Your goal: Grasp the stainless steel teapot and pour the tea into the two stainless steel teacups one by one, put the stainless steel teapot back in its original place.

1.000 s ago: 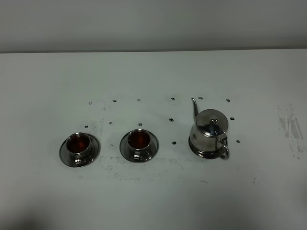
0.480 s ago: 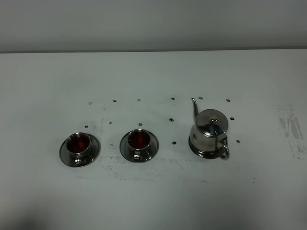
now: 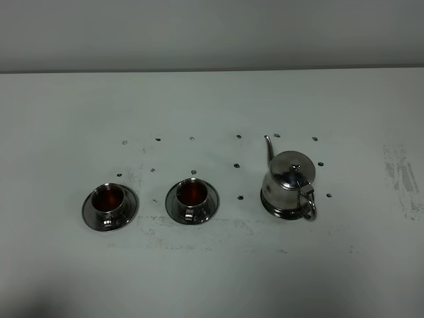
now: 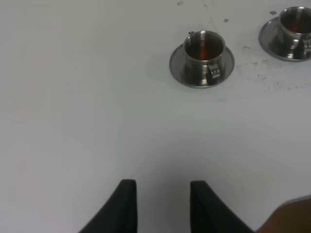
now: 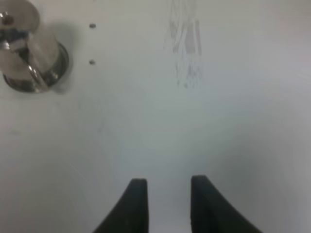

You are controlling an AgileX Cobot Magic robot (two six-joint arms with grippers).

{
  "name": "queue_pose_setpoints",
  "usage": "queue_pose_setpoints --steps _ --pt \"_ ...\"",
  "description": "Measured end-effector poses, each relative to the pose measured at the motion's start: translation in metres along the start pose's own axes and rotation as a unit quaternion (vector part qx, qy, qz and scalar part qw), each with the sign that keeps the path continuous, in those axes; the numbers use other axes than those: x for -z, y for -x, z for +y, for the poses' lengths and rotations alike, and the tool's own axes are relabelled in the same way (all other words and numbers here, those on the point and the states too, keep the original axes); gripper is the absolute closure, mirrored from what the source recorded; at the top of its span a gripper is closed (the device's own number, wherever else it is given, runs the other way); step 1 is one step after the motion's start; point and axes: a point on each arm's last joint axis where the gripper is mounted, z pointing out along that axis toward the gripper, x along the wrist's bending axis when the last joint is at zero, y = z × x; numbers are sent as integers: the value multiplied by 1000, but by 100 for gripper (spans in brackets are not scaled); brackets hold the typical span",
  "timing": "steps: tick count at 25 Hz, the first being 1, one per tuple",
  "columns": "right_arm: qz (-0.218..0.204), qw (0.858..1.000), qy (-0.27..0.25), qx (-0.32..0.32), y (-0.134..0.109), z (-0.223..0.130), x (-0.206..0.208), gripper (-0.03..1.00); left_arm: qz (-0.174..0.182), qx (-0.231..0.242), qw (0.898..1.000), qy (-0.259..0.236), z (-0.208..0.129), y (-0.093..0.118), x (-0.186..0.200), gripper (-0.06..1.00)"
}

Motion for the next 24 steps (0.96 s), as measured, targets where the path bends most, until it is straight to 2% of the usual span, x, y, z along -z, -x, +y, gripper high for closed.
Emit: queue_pose_setpoints --steps 8,24 --pt "-6 996 84 10 -4 -17 21 75 0 0 1000 0 0 0 0 68" --pt "4 996 90 8 -6 -18 22 75 0 0 1000 0 0 0 0 68"
